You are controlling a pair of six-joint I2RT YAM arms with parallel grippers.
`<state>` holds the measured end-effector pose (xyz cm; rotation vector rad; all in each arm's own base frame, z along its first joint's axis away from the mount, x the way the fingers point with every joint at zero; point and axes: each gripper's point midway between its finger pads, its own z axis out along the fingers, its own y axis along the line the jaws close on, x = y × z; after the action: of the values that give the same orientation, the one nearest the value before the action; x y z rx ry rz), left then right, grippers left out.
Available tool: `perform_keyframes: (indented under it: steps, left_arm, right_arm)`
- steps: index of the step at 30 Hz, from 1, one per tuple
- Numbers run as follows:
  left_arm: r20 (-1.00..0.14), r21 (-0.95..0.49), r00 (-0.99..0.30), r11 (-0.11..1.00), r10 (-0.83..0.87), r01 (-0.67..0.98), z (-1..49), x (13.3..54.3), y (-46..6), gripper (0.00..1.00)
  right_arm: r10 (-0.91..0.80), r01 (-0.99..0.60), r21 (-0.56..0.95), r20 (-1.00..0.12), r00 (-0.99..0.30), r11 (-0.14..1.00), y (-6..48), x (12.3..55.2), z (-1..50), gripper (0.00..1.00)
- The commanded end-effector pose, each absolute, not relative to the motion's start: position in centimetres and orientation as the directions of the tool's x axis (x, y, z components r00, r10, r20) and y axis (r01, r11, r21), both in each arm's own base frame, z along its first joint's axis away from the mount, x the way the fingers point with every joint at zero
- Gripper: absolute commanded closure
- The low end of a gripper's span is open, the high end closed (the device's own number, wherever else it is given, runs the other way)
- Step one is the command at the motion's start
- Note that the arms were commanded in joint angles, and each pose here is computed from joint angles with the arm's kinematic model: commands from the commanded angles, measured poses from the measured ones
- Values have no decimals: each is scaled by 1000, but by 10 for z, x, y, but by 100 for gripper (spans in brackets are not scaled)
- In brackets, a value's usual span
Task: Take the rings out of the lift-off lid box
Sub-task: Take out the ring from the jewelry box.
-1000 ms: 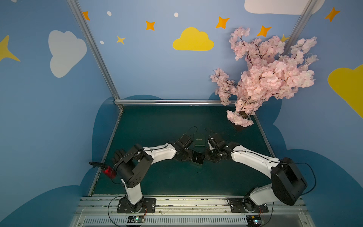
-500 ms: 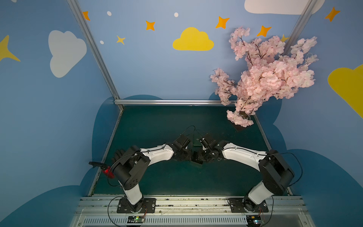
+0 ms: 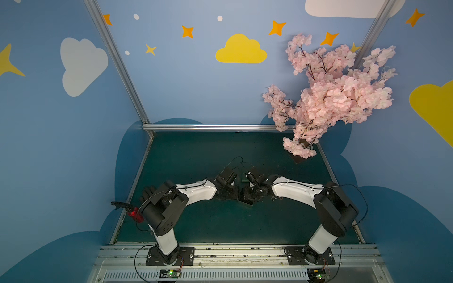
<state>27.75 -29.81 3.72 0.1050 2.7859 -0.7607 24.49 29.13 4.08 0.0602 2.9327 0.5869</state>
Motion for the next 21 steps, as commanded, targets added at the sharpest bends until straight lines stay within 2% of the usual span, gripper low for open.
perform_keyframes:
  steps: [1, 10, 14, 18, 21]
  left_arm:
    - [-246, -492, -969, 861, 9, 133, 30, 277, -298, 57]
    - [-223, -492, -975, 862, 7, 119, 22, 278, -298, 57]
    - [-222, -494, -975, 861, 5, 118, 21, 279, -298, 57]
    - [-223, -491, -975, 864, 3, 115, 21, 281, -299, 52]
    - [-220, -487, -976, 867, 1, 111, 21, 282, -299, 51]
  right_arm:
    - [52, -3, 352, -146, -988, 936, 292, 248, 37, 67]
    - [47, -4, 331, -144, -989, 944, 290, 248, 36, 82]
    - [41, -13, 336, -152, -988, 942, 291, 249, 38, 92]
    - [31, -27, 347, -160, -987, 937, 293, 249, 40, 100]
    - [29, -30, 355, -159, -987, 934, 294, 249, 39, 100]
